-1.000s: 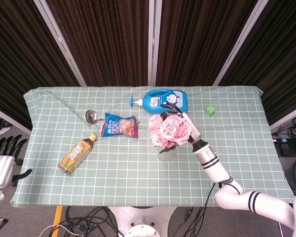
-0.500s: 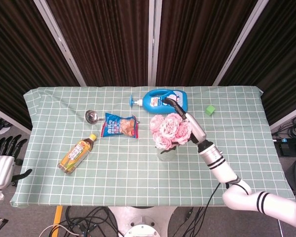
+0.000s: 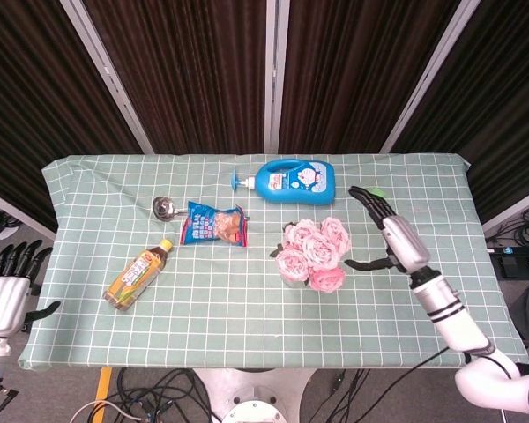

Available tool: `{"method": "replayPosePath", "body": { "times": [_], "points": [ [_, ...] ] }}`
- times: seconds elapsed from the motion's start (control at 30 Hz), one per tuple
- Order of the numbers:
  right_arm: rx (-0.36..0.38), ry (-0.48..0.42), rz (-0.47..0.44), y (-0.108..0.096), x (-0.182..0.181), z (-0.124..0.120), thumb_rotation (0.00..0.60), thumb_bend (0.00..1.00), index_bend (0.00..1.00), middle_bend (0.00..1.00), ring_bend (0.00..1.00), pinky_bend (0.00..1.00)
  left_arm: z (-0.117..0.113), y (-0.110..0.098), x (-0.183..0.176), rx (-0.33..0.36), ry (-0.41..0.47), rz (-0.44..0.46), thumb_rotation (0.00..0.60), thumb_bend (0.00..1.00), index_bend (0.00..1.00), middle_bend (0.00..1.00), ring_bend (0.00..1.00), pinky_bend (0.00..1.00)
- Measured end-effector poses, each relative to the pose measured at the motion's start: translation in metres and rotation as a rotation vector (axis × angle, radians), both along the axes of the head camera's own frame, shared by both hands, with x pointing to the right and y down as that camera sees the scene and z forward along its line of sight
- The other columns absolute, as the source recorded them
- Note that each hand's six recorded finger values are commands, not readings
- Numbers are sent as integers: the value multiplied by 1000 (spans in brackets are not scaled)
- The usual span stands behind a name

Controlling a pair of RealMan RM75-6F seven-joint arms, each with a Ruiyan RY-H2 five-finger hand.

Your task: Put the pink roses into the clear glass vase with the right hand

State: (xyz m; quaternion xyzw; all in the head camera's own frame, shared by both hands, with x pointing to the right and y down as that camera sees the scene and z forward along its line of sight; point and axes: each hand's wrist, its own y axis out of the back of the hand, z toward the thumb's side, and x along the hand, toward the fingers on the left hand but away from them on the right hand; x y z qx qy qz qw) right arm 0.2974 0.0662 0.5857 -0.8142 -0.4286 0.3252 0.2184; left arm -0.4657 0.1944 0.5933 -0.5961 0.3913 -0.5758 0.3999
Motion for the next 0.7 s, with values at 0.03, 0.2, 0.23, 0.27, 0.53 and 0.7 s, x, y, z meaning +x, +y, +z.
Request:
{"method": "replayPosePath", "body": {
  "times": [0.03, 0.2, 0.23, 0.27, 0.53, 0.7],
  "points": [
    [3, 43, 10, 5, 11, -1, 600, 0, 0, 0, 0, 0, 0, 0, 0, 0, 0, 1, 600, 26, 131, 50, 19, 48],
    [29, 209, 43, 23, 47, -4, 600, 10, 0, 0, 0, 0, 1, 0, 2, -4, -2, 3, 600, 25, 131, 49, 19, 48],
    [38, 244, 47, 25, 53, -4, 600, 18, 0, 0, 0, 0, 1, 0, 3, -4, -2, 2, 600, 26, 131, 49, 19, 47],
    [53, 296, 50, 29, 60, -5, 600, 34, 0, 0, 0, 0, 1, 0, 3, -4, -2, 2, 600, 26, 131, 49, 19, 47],
    [214, 753, 36, 58, 110, -15, 600, 53, 0, 0, 0, 0, 2, 0, 7, -10, 4, 6, 600, 26, 131, 49, 19, 48],
    [247, 1014, 41, 85, 141, -14, 600, 42, 0, 0, 0, 0, 0, 2, 11, -12, 17, 8, 600, 26, 131, 49, 19, 48]
  ]
}}
